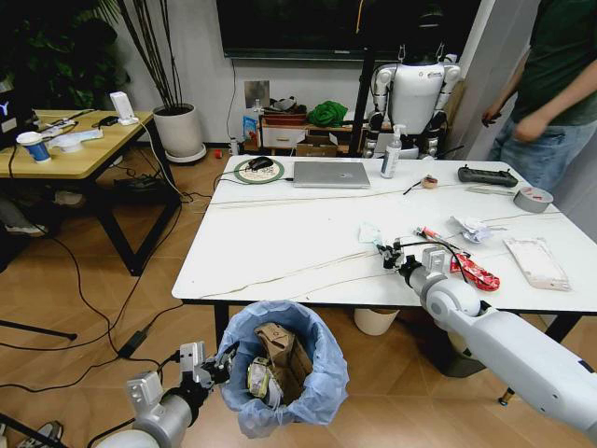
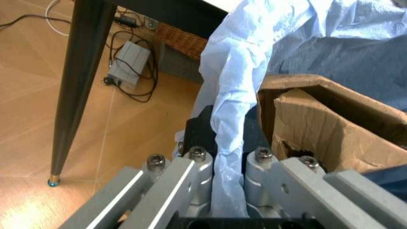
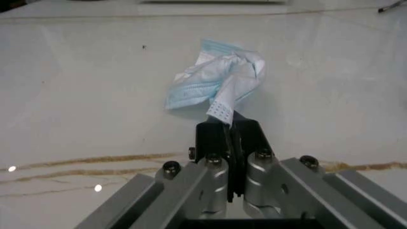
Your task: Pick up the trash bin and place the trash from the table into it.
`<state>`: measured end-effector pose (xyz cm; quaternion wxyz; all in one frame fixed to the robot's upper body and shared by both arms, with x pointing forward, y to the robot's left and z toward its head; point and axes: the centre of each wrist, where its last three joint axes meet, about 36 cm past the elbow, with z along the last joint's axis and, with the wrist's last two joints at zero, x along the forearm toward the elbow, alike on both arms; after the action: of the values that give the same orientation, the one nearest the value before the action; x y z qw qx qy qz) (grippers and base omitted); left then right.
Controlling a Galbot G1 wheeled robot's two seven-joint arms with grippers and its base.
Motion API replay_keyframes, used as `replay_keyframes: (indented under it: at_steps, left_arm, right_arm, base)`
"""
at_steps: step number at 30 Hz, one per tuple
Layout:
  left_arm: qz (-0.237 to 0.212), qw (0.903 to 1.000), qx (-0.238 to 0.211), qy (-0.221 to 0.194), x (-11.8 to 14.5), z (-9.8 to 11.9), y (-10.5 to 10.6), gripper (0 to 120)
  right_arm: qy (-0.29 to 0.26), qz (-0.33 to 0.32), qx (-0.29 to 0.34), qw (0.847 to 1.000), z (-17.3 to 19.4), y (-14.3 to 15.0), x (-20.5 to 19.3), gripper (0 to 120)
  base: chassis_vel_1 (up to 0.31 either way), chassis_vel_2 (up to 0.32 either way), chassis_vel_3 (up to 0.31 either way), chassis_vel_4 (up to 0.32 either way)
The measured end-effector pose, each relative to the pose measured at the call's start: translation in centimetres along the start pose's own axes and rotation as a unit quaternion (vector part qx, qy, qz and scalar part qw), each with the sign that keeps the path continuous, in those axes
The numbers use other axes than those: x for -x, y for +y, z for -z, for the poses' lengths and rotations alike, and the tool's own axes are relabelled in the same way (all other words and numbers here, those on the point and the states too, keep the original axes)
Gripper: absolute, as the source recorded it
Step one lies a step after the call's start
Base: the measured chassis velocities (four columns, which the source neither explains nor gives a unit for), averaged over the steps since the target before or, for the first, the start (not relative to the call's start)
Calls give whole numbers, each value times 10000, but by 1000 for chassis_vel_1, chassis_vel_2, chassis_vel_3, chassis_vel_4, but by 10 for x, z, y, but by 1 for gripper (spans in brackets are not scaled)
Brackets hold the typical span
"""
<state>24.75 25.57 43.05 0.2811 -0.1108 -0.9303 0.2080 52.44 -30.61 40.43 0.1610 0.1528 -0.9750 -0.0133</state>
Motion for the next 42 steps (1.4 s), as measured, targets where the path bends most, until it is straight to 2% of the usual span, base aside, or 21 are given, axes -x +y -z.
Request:
replay_keyframes:
  at_steps: [4, 7, 8, 10, 11, 13, 14, 16, 20, 26, 32, 35, 36, 42]
  left_arm:
    - [-18, 10000, 7, 6, 1, 0, -1, 2]
    - [-43, 10000, 16, -6, 0, 2, -2, 2]
    - [-43, 10000, 16, -6, 0, 2, -2, 2]
    - [-61, 10000, 18, -22, 0, 3, -3, 2]
    - [-67, 10000, 17, -26, 0, 4, -3, 2]
    - [-65, 10000, 15, -36, 0, 4, -3, 2]
    - [-65, 10000, 15, -36, 0, 4, -3, 2]
    - [-62, 10000, -3, -41, 0, 4, -3, 2]
    - [-125, 9999, -41, -68, -2, 6, -7, 2]
    - [-248, 9996, -60, -107, -5, 10, -13, 2]
    - [-313, 9994, -80, -89, -7, 10, -17, 2]
    - [-307, 9995, -73, -88, -6, 10, -17, 2]
    - [-307, 9995, -73, -88, -6, 10, -17, 2]
    - [-268, 9996, -73, -72, -5, 9, -16, 2]
  right_arm:
    - [-745, 831, -5, 9937, 15, 7, -10, 0]
    - [-1383, 2055, -175, 9687, 34, 21, -28, 0]
    - [-1383, 2055, -175, 9687, 34, 21, -28, 0]
    - [-1709, 2958, -390, 9390, 47, 39, -44, 0]
    - [-1769, 3245, -461, 9280, 50, 46, -49, 0]
    - [-1794, 4007, -713, 8956, 54, 61, -63, 0]
    - [-1794, 4007, -713, 8956, 54, 61, -63, 0]
    - [-1674, 4593, -1032, 8663, 51, 71, -75, 0]
    - [-1333, 5186, -1562, 8300, 39, 82, -90, 0]
    - [-1043, 5387, -2023, 8111, 20, 85, -96, 0]
    - [-1013, 5407, -2204, 8055, 18, 86, -97, 0]
    - [-1063, 5370, -2248, 8061, 22, 84, -94, 11]
    - [-1063, 5370, -2248, 8061, 22, 84, -94, 11]
    - [-1091, 5336, -2258, 8077, 23, 82, -94, 37]
  base:
    - [0, 0, 0, 0]
    - [0, 0, 0, 0]
    - [0, 0, 0, 0]
    - [0, 0, 0, 0]
    - [0, 0, 0, 0]
    - [0, 0, 0, 0]
    - [0, 0, 0, 0]
    - [0, 0, 0, 0]
    - [0, 0, 0, 0]
    - [0, 0, 0, 0]
    - [0, 0, 0, 0]
    - [0, 0, 0, 0]
    - [0, 0, 0, 0]
    - [0, 0, 0, 0]
